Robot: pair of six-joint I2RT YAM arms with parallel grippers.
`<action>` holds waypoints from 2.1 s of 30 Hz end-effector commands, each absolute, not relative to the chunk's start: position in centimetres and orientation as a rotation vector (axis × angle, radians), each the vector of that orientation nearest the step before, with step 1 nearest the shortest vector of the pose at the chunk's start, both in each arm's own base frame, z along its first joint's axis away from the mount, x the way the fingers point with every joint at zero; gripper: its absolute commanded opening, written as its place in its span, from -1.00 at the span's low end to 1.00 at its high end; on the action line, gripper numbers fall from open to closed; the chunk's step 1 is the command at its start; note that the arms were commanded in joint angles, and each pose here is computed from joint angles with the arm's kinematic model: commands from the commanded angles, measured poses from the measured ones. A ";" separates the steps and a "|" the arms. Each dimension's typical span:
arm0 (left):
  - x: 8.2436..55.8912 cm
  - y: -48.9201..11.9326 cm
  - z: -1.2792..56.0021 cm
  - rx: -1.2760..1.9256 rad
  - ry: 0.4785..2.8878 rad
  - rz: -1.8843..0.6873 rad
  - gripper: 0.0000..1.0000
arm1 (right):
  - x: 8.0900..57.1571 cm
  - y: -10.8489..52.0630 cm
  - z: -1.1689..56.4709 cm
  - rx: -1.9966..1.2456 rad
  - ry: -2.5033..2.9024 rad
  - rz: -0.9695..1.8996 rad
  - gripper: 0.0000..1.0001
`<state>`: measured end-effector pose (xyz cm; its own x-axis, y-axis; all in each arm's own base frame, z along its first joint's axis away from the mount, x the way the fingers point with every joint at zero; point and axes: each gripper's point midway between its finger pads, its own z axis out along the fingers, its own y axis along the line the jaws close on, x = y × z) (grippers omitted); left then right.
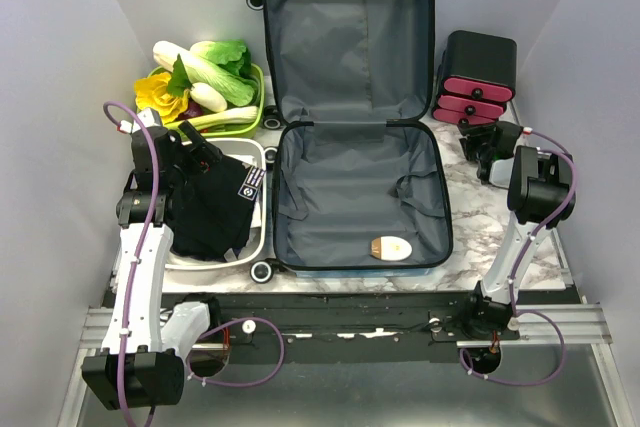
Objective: Open, take out, and arrange the luggage
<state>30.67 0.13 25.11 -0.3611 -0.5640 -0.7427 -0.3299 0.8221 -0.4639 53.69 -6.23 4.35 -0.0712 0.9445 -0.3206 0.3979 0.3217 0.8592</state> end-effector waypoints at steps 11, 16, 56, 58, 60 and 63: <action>31.1 0.7 25.7 -0.679 1.958 -0.271 0.98 | 55.6 -8.1 6.2 1.230 1.461 0.739 0.15; 31.0 0.7 25.7 -0.684 1.956 -0.269 0.98 | 55.8 -8.4 5.8 1.250 1.463 0.719 0.14; 30.8 0.6 25.6 -0.679 1.954 -0.277 0.98 | 51.3 -6.7 4.0 1.374 1.470 0.776 -0.69; 30.8 0.5 25.6 -0.674 1.956 -0.283 0.98 | 50.3 -7.1 4.6 1.387 1.451 0.742 -0.70; 30.7 0.4 25.6 -0.668 1.958 -0.285 0.98 | 48.7 -7.1 4.6 1.400 1.450 0.715 -0.70; 30.6 0.3 25.8 -0.657 1.959 -0.284 0.98 | 47.6 -6.9 4.6 1.394 1.470 0.694 -0.69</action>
